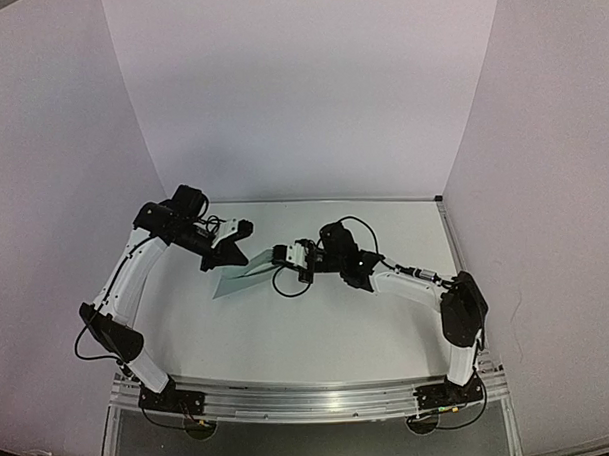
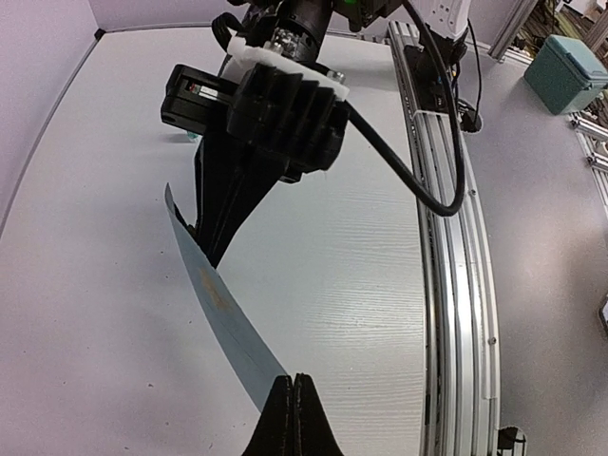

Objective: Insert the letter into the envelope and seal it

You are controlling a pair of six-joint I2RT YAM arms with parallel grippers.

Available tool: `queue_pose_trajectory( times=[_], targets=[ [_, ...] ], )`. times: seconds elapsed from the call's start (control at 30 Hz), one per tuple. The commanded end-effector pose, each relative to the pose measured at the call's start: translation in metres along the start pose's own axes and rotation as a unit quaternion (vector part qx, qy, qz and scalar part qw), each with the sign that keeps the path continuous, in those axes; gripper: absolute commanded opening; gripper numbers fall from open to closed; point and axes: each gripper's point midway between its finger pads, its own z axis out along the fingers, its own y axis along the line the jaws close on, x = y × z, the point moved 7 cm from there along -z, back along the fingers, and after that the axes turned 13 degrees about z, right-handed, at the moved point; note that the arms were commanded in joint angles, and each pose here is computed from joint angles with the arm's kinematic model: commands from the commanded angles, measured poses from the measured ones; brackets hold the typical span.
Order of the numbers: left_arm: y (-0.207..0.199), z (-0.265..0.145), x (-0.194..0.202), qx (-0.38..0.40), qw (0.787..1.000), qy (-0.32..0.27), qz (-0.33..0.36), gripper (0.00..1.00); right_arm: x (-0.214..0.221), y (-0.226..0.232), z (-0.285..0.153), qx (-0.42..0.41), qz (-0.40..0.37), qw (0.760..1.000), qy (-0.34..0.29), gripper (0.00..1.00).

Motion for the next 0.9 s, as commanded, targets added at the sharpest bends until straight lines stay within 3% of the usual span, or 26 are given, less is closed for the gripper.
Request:
queue_pose_trajectory(
  times=[0.0, 0.47, 0.77, 0.87],
  targets=[
    [-0.009, -0.023, -0.025, -0.021, 0.998, -0.04, 0.046, 0.0, 0.022, 0.001, 0.009, -0.002, 0.022, 1.0, 0.018, 0.0],
    [-0.004, -0.024, -0.023, -0.033, 0.998, -0.036, 0.046, 0.0, 0.034, 0.017, 0.012, -0.029, -0.019, 0.998, 0.046, 0.0],
    [-0.003, -0.02, -0.017, -0.031, 0.998, -0.03, 0.038, 0.0, 0.021, 0.016, 0.012, -0.028, 0.002, 0.999, 0.036, 0.0],
    [-0.003, -0.016, -0.011, -0.031, 0.999, -0.021, 0.035, 0.0, -0.007, 0.011, 0.004, -0.024, 0.024, 0.999, 0.006, 0.12]
  ],
)
